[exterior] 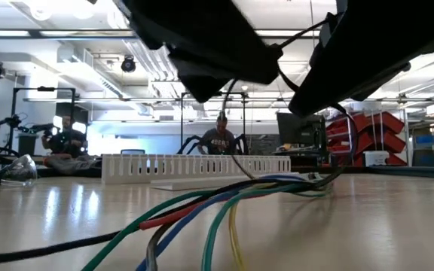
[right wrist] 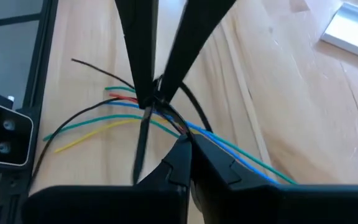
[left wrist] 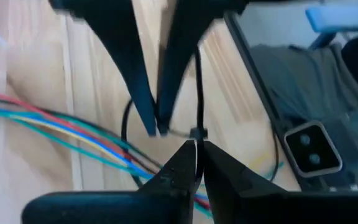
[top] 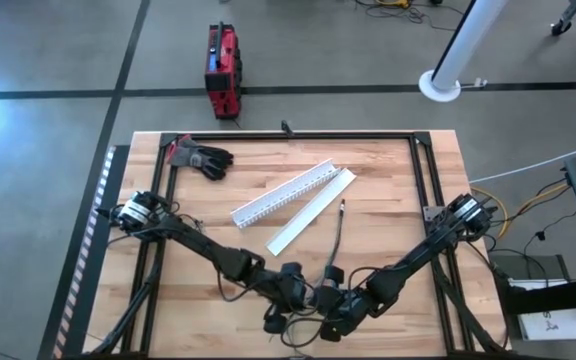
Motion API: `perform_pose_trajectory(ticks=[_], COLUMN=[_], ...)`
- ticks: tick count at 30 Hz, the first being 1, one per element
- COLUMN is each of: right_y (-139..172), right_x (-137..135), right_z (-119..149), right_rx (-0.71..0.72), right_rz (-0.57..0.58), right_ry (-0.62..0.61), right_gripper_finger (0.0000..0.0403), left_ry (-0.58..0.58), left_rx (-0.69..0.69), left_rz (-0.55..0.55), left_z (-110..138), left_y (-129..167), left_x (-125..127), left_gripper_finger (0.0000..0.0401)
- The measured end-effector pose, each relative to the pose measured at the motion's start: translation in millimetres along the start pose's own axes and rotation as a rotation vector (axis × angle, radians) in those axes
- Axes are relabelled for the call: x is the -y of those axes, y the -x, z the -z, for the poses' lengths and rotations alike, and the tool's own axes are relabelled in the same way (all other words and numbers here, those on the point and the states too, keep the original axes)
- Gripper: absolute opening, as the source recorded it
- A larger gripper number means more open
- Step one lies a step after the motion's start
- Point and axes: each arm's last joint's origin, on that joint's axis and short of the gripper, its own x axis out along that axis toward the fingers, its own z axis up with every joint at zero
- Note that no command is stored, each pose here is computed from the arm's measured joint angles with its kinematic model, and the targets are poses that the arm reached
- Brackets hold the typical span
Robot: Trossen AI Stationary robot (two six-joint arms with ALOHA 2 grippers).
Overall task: Ziptie cables
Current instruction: Wrap the zip tie around the bundled colored cable
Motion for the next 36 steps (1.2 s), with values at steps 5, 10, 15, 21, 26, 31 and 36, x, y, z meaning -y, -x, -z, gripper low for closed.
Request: perform_pose_trajectory(ticks=[5, 10, 15, 21, 26, 31, 36], right_y=[0.1, 0.2, 0.3, -0.6, -1.0, -1.0, -1.0], right_x=[-0.6, -0.8, -0.7, 1.2, 1.6, 1.6, 1.7], right_z=[-0.6, -0.7, -0.5, 1.7, 2.4, 2.5, 2.6], right_rx=[0.006, 0.008, 0.008, -0.001, -0.001, -0.001, -0.001], right_rz=[-0.006, -0.007, -0.008, 0.002, 0.001, 0.001, 0.001], right_ry=[-0.031, -0.033, -0.034, -0.034, -0.036, -0.035, -0.035], right_gripper_finger=[0.0000, 0.0000, 0.0000, 0.0000, 0.0000, 0.0000, 0.0000], left_ry=[0.000, 0.003, 0.016, 0.000, 0.007, -0.006, -0.022], left_rx=[0.067, 0.127, 0.143, 0.119, 0.126, 0.129, 0.130], left_rz=[0.016, 0.027, 0.032, 0.014, 0.014, 0.013, 0.012], left_z=[-6.2, -11.3, -12.9, -11.7, -12.5, -12.8, -13.0], left_y=[-0.1, -0.3, -0.2, -0.3, -0.2, -0.1, -0.1], left_x=[1.1, 1.9, 2.0, -3.7, -4.1, -4.3, -4.3], left_gripper_finger=[0.0009, 0.0011, 0.0009, 0.0009, 0.0006, 0.0010, 0.0009])
